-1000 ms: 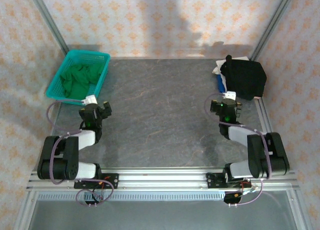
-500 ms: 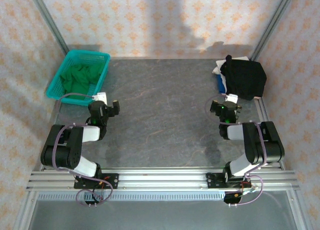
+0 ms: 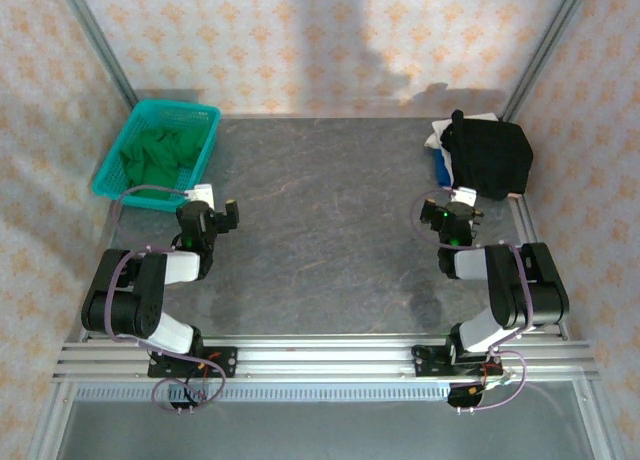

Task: Fold and stack the t-shirts

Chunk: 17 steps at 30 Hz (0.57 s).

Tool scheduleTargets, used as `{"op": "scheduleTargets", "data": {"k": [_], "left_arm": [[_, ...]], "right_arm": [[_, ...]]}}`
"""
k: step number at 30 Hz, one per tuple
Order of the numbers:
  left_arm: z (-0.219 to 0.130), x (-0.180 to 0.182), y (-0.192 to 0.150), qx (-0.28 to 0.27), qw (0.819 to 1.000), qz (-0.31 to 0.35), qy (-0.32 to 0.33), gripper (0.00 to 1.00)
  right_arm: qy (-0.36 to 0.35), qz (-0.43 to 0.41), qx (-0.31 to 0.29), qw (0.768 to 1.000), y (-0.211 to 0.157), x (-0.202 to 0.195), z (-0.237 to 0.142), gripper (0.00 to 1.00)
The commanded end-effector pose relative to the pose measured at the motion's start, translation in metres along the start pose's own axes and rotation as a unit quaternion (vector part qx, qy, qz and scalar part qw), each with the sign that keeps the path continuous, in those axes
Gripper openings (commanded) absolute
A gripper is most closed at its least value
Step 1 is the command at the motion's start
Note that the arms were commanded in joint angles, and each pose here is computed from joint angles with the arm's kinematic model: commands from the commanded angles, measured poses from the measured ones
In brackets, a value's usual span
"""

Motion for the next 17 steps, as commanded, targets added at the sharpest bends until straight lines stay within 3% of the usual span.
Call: {"op": "scheduleTargets", "data": {"k": [1,17], "left_arm": [[0.0009,-0.0017,0.0116,-0.020,1.000,0.009,0.008,1.00],[0.0012,-0.0022,0.0114,-0.019,1.000,0.010,0.007,1.00]], "right_arm": [[0.003,0.018,-0.028,0.999,0.0147,0.0011,0.0010,0.99],[0.003,0.018,-0.028,0.999,0.0146,0.0011,0.0009,0.99]]}}
Point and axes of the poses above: each hand's point on the last joint's axis, 136 mm out from that joint toward the fingers, its own z axis out along the fingers, its own x axis along the line the jaws close on, y = z × x, the point moved 7 cm from there along -z, back along the fingers, and after that the axes turned 1 degree about -z, right-handed, at the moved point
